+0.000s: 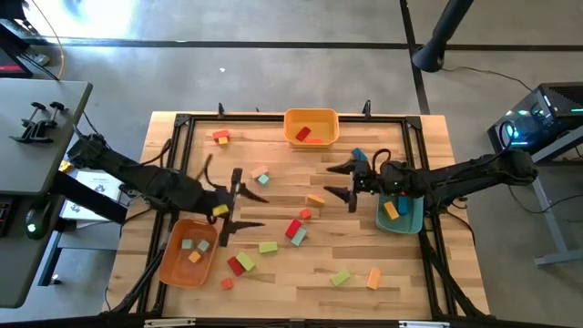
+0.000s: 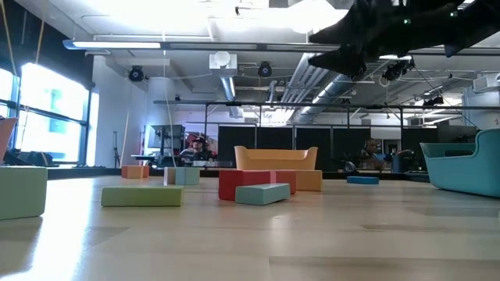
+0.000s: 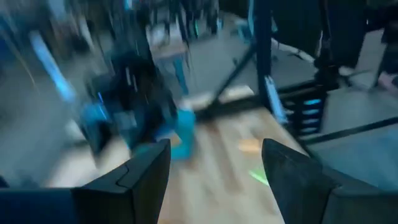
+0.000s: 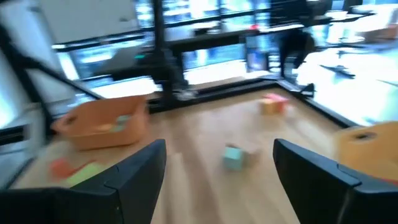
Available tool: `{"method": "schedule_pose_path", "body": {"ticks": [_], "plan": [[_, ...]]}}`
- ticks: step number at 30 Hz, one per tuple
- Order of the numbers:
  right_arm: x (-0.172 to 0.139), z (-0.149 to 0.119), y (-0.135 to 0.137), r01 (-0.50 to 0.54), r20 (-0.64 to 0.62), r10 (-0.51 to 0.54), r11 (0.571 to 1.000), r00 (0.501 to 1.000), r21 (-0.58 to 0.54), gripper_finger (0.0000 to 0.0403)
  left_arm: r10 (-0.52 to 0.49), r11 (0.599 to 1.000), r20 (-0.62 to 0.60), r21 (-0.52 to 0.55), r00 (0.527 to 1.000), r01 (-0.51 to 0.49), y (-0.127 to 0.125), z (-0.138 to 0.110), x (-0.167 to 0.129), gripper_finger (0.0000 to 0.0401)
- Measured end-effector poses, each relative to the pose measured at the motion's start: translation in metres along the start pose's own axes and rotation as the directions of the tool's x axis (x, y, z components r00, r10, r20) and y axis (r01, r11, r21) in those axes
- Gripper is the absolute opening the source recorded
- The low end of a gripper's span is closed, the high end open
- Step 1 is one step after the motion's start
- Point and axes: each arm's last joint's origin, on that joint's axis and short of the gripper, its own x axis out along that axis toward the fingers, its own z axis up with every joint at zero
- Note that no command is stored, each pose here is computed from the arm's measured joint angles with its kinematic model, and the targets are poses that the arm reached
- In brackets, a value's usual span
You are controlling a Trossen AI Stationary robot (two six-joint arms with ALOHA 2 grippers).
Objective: Sort blocks by size
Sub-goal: Put the red thin rectangular block into the yellow bin
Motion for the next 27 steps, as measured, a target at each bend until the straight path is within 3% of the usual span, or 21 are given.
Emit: {"method": "schedule_pose_path", "body": {"ticks": [3, 6, 9, 12, 17, 23, 27], "plan": [[0.0, -0.001, -0.003, 0.082, -0.003, -0.082, 0.997, 0.997, -0.004, 0.0291, 0.097, 0.979, 0.035, 0.179, 0.995, -0.102, 0.01, 0.004, 0.002, 0.0239], [0.0, -0.003, -0.004, 0.111, -0.018, -0.111, 0.994, 0.994, -0.009, 0.0291, 0.287, 0.931, -0.007, 0.237, 0.958, -0.278, 0.024, 0.001, 0.003, 0.0239], [0.0, -0.003, -0.007, 0.126, -0.022, -0.125, 0.992, 0.992, 0.006, 0.0291, 0.497, 0.853, -0.094, 0.234, 0.862, -0.466, 0.043, -0.008, 0.004, 0.0239], [0.001, -0.005, -0.012, 0.15, -0.042, -0.15, 0.988, 0.988, 0.016, 0.0291, 0.609, 0.792, -0.177, 0.194, 0.773, -0.579, 0.065, -0.025, 0.006, 0.0239], [0.001, -0.009, -0.021, 0.194, -0.091, -0.192, 0.981, 0.977, 0.009, 0.0291, 0.58, 0.796, -0.385, 0.076, 0.718, -0.601, 0.1, -0.071, 0.012, 0.0239], [0.002, -0.011, -0.024, 0.206, -0.109, -0.204, 0.979, 0.973, 0.004, 0.0291, 0.536, 0.788, -0.574, 0.077, 0.619, -0.611, 0.117, -0.13, 0.027, 0.0239], [0.002, -0.011, -0.024, 0.203, -0.11, -0.202, 0.979, 0.973, 0.001, 0.0291, 0.425, 0.849, -0.648, 0.044, 0.632, -0.526, 0.113, -0.162, 0.044, 0.0239]]}}
